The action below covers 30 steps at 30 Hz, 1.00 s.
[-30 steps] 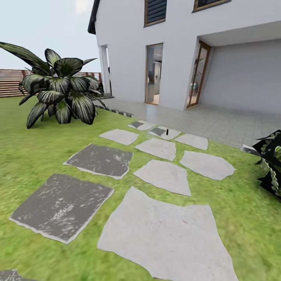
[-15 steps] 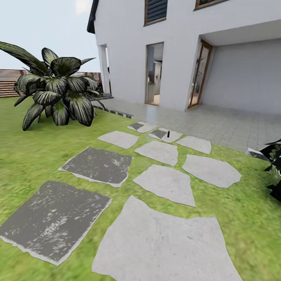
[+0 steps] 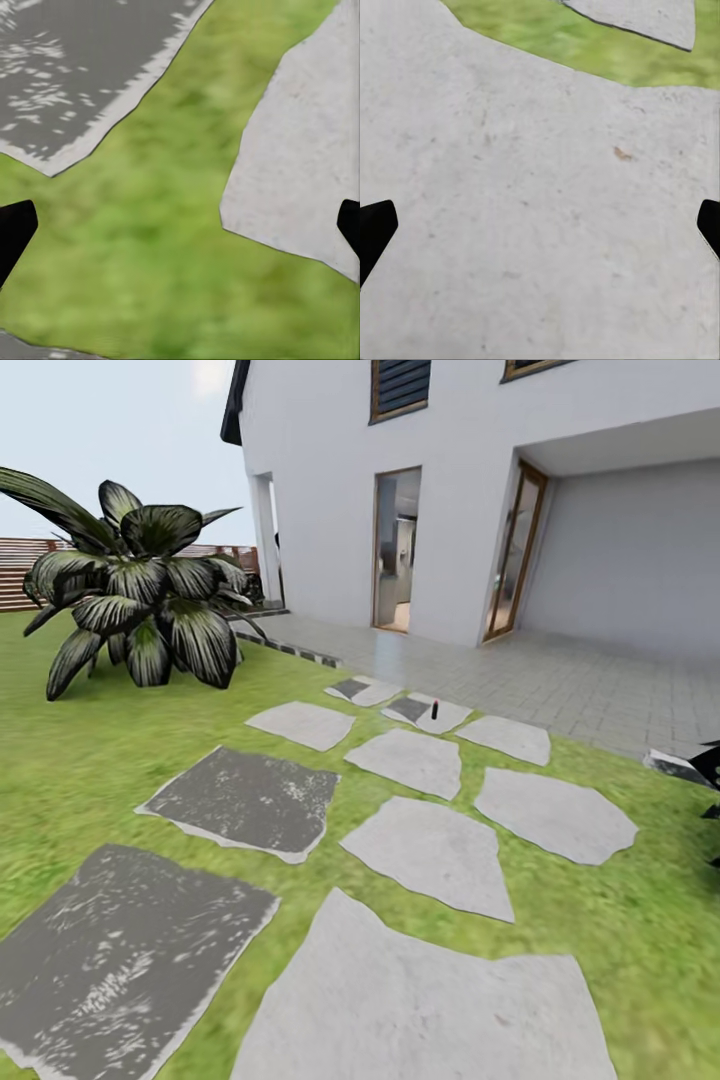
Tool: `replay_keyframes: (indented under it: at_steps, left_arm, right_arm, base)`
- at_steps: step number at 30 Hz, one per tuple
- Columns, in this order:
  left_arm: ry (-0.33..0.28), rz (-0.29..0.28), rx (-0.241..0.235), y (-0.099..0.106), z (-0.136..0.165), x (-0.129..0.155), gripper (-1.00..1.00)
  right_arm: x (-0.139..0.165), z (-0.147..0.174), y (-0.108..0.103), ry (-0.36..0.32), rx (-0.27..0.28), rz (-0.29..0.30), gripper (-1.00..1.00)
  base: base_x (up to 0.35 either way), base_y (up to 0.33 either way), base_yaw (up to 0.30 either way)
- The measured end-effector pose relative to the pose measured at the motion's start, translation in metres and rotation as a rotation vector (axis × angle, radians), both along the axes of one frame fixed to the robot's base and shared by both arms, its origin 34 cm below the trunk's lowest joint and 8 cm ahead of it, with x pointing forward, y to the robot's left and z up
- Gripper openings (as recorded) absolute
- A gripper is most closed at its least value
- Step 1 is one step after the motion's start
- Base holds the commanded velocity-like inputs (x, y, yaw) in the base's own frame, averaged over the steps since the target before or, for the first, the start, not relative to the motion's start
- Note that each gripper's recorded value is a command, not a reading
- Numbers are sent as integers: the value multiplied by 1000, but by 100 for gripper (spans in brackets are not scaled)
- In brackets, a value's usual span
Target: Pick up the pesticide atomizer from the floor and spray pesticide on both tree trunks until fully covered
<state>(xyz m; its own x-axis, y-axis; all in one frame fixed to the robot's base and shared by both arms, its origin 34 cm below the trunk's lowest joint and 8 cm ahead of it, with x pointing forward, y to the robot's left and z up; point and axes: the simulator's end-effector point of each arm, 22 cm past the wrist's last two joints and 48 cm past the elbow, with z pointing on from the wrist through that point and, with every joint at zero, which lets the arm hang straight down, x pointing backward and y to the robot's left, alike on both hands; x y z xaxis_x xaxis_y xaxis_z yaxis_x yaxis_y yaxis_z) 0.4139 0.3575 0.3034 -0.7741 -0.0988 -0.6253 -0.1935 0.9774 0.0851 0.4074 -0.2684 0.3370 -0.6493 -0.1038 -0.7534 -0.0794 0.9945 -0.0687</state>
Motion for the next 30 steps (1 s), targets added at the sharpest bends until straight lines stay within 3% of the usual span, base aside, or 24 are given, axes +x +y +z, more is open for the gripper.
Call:
replay_keyframes:
  at_steps: [30]
  left_arm:
    - [0,1,0,0,0,0,100]
  right_arm:
    - [0,0,0,0,0,0,100]
  base:
    - [340,0,0]
